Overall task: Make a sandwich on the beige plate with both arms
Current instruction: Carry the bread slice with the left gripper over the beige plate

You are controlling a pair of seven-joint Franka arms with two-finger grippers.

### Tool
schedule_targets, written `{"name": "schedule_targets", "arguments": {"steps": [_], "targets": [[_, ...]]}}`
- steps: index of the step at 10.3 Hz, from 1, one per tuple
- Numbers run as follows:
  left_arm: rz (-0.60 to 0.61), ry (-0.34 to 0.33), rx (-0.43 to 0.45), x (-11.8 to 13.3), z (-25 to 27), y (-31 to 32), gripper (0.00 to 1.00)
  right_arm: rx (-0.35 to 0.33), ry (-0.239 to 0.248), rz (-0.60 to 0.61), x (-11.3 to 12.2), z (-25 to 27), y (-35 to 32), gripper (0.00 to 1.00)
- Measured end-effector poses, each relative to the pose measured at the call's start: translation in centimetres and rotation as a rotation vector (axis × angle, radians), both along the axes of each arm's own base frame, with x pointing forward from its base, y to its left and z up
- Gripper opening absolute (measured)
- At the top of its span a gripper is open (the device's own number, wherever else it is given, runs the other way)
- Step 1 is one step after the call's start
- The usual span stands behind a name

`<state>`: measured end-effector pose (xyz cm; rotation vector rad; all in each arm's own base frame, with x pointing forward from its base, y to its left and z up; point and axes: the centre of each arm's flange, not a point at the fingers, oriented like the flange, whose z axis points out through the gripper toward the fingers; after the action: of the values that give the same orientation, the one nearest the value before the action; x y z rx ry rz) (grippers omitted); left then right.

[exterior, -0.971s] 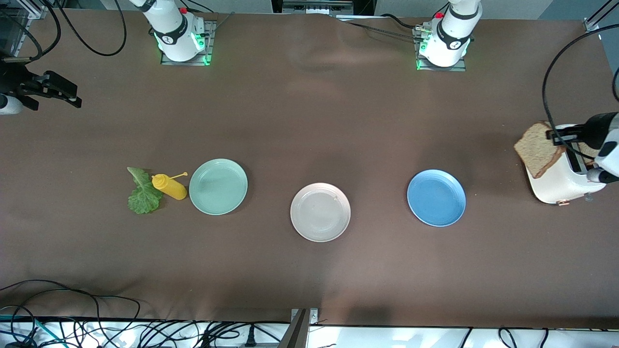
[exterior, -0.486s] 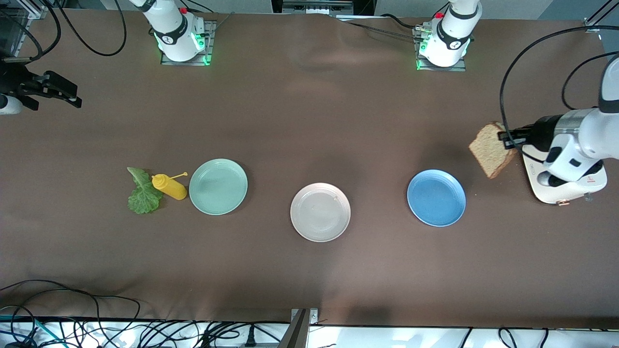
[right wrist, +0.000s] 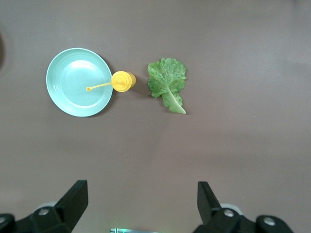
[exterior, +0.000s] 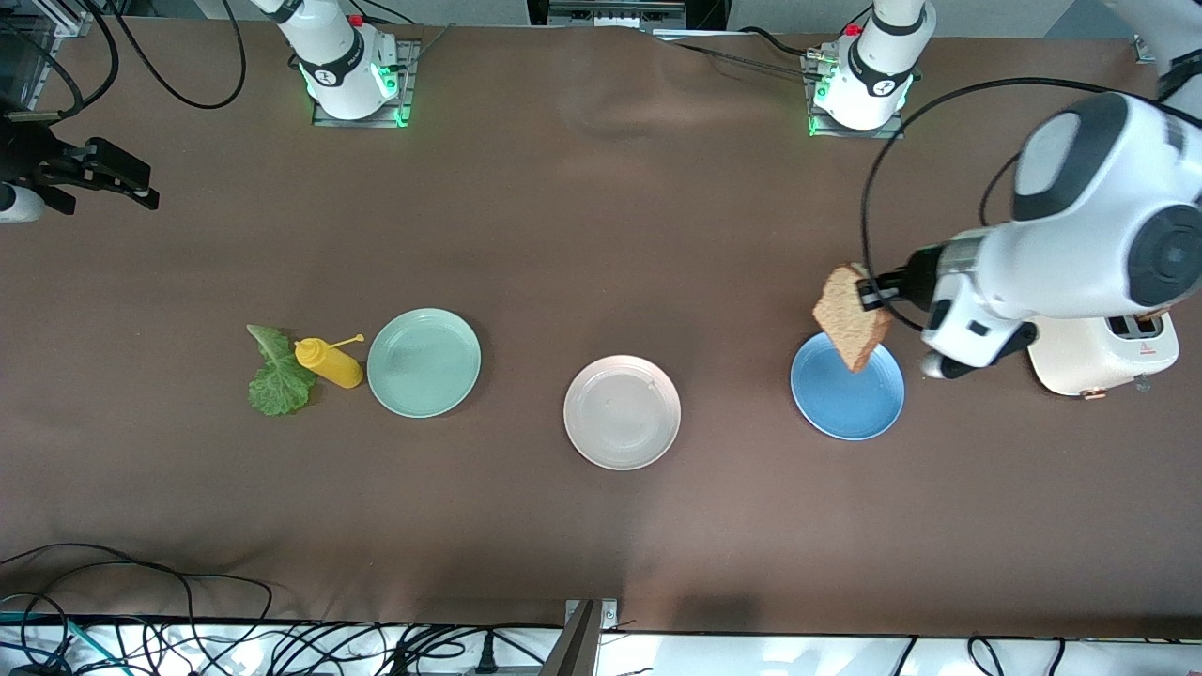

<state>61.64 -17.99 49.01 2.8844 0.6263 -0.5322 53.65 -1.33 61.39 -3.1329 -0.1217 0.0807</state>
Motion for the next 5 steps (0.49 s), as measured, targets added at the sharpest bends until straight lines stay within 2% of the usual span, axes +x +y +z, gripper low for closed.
{"name": "schedule_targets", "arguments": {"steps": [5], "targets": [[0.097,-0.038,-0.065,1.2,-4.2,-7.6,0.08,0.000,0.000,0.000,0.0,0.0,0.0,1.00]]}}
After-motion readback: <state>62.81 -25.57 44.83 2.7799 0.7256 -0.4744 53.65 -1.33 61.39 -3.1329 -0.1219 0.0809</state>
